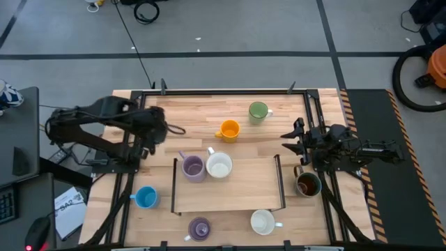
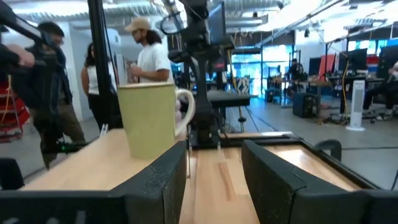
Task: Place coffee mugs
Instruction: Put the yellow mug on the shelf
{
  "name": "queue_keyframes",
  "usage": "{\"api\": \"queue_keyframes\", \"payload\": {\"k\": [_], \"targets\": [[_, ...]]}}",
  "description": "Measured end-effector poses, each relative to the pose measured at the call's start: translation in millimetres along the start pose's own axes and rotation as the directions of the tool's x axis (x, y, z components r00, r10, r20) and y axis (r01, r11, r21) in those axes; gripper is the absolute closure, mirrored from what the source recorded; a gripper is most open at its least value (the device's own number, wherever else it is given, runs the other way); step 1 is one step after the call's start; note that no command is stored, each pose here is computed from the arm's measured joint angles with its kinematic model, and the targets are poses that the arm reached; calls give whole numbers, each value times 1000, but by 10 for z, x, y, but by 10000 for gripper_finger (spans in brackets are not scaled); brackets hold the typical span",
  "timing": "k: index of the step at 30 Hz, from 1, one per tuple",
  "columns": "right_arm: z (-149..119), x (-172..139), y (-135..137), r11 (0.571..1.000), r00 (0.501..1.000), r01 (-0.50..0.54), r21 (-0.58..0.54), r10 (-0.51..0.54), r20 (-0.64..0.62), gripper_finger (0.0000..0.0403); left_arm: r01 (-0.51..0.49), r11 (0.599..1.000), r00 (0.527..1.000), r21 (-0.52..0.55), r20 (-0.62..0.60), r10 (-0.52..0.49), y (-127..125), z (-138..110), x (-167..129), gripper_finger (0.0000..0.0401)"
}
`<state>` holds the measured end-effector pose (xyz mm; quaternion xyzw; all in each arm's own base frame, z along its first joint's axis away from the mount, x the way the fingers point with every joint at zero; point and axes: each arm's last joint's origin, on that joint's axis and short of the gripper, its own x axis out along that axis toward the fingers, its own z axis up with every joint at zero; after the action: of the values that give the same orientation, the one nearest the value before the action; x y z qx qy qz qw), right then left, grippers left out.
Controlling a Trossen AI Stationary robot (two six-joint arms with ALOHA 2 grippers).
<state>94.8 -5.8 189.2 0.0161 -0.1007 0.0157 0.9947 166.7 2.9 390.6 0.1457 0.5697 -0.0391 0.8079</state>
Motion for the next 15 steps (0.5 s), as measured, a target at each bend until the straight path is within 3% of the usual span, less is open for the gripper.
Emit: {"api": "queue_keyframes", "payload": {"k": [7, 12, 15], "targets": [[123, -8, 8, 998, 992, -15, 53, 8, 127, 242, -44, 949, 990, -311, 113, 82, 21, -326, -290, 232], [170, -15, 11, 994, 985, -30, 108, 11, 175, 242, -129, 850, 966, -511, 129, 224, 13, -488, -420, 232], [172, -15, 3, 994, 984, -3, 113, -18, 179, 242, -165, 769, 947, -617, 118, 298, 20, -541, -460, 232]]}}
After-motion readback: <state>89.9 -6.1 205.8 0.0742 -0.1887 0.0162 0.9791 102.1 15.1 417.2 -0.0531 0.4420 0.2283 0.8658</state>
